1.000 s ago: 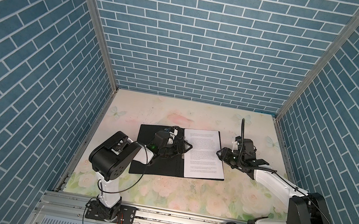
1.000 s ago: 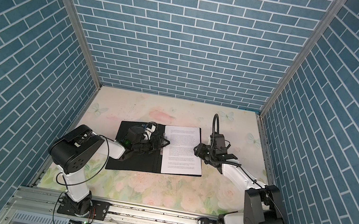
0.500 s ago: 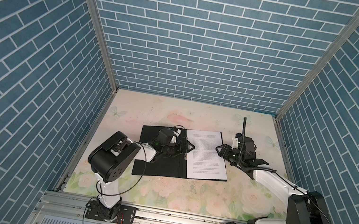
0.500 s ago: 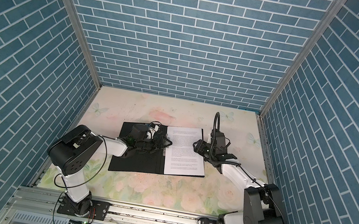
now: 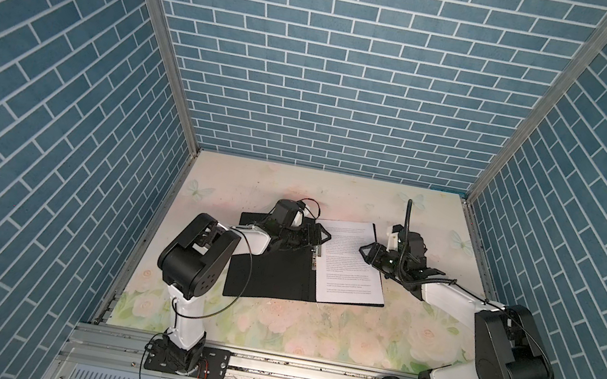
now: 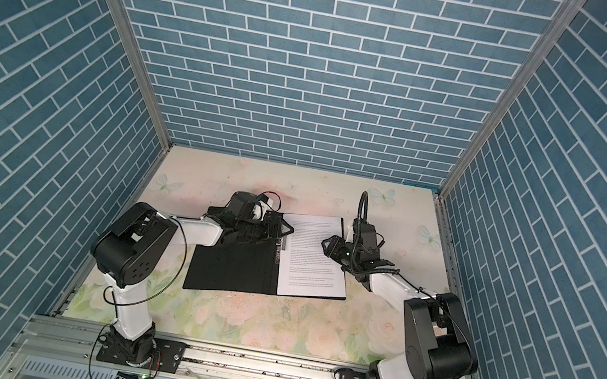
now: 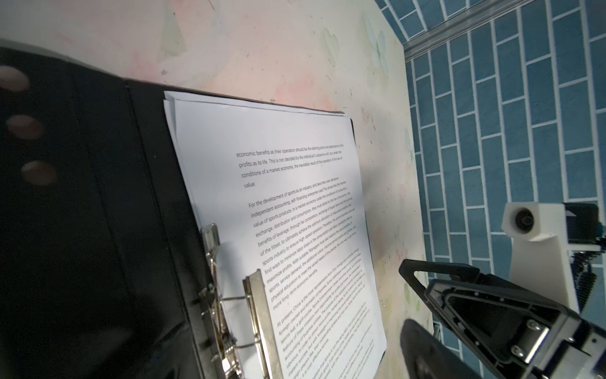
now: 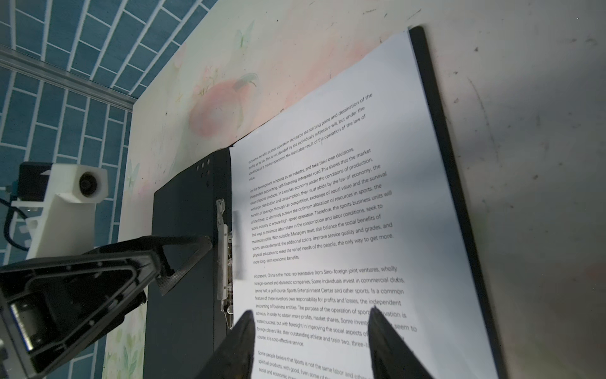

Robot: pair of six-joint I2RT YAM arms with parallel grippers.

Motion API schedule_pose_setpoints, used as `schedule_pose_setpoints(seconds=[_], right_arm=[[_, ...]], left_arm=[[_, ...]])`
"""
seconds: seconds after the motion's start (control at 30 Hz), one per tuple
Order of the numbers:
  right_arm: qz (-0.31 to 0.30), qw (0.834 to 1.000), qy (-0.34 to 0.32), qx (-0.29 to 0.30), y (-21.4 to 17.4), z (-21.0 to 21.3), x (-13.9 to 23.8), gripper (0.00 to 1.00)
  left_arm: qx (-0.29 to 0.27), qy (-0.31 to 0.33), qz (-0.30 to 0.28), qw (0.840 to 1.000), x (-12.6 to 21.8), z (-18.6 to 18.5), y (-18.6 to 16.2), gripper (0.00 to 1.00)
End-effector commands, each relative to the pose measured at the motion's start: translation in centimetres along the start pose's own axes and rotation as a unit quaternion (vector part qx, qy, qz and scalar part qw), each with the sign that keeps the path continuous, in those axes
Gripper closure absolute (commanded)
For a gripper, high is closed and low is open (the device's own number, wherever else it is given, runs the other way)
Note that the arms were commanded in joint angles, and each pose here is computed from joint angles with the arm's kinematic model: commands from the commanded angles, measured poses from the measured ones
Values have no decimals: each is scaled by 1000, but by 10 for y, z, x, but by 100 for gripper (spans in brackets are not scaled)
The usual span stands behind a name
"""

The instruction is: Put the files into the folder

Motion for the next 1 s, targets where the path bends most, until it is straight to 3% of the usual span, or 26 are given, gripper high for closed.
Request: schedule_pose_setpoints(seconds=[0.0, 0.97], right_arm=[[4, 1000, 8, -9, -7, -1, -5, 45], [44, 999, -11, -25, -29, -20, -26, 48]], left_arm=[[-11, 8, 11, 1000, -3, 4, 5, 0], [-10, -62, 1, 998, -17, -16, 23, 0]])
Point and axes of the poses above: each gripper's point midway between its finger pads, its own x axis back along the fingers, its own z axis along the line the jaws close on, y = z × x, the point moved 2 cm from there along x, back along the fingers, and after that the axes turned 8 degrees about x, right-handed, at the moved point
